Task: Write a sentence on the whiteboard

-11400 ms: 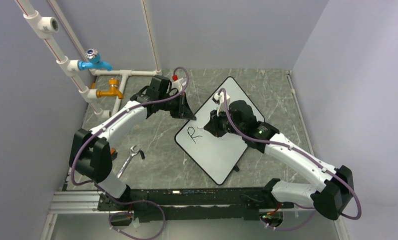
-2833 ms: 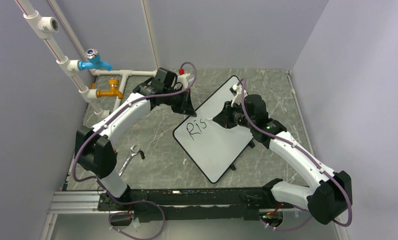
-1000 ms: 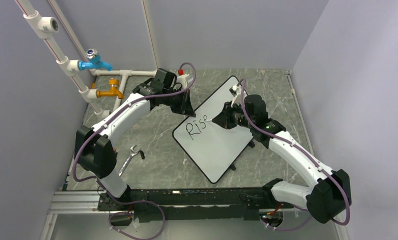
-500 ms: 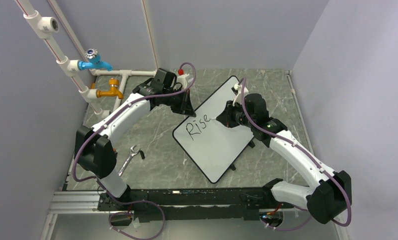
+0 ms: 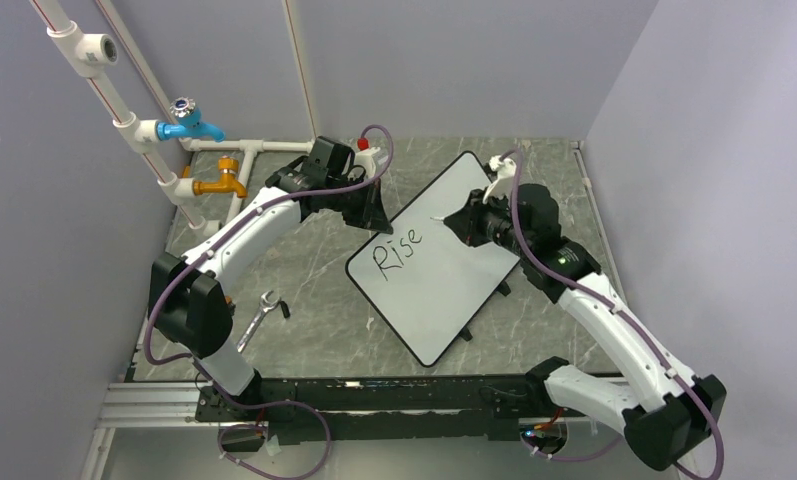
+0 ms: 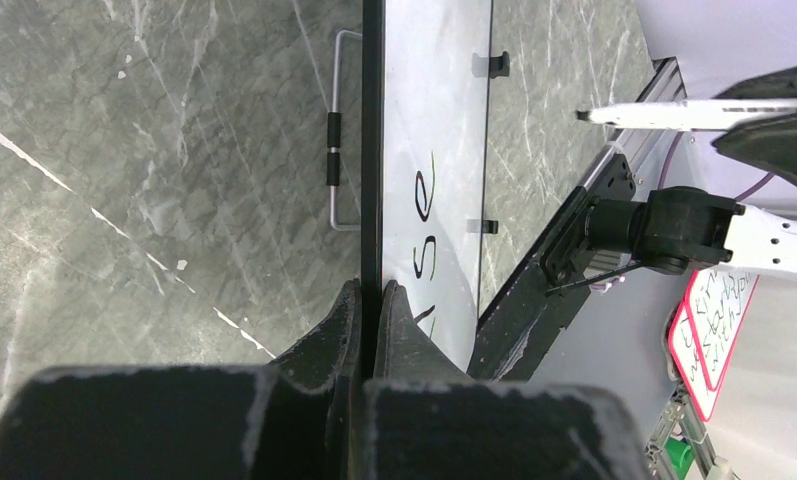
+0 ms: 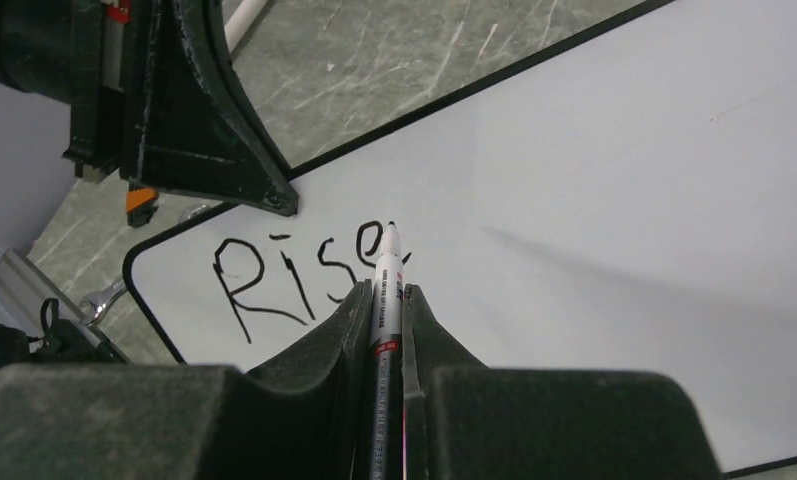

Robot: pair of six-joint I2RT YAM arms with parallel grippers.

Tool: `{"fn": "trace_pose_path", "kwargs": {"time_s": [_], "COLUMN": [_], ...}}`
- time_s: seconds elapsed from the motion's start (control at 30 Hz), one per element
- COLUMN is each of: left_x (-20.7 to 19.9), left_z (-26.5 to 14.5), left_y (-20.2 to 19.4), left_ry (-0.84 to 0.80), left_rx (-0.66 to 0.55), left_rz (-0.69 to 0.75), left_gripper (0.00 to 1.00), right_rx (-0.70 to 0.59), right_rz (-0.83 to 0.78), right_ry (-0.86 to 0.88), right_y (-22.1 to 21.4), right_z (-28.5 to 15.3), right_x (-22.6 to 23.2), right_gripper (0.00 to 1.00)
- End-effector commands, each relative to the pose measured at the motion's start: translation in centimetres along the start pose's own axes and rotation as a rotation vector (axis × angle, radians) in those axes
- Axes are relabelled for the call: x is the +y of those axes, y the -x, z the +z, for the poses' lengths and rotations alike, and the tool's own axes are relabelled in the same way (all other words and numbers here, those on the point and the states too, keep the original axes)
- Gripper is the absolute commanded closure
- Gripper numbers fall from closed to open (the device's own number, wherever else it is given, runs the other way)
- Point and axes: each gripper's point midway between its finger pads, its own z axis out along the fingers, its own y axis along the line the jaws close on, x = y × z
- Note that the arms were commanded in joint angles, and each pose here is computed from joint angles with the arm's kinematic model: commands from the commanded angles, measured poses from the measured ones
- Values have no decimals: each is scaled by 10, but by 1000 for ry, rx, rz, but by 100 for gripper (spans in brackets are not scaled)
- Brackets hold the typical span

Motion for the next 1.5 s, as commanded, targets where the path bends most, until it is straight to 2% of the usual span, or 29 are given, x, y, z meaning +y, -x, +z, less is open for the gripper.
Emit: {"fn": "trace_pose_path", "kwargs": {"time_s": [0.0,0.53,1.0,1.47], "left_x": [2,7,10,10], "left_z": [-15,-27,-19,-20], "left_y": [17,20,23,22], "left_ry": [64,136,125,122], "left_rx": [-74,-55,-64,-105], "left_rz": [92,118,139,143], "left_gripper": [100,100,100,100], "right_rx": [-17,13,80,105], "right_rz": [11,27,-11,-55], "right_ry": [17,75,282,332], "right_y": [-4,-25,-56,-72], "right_z": [-14,-38,-51,-51], "right_x": [4,14,44,61], "right_gripper": [100,100,100,100]}}
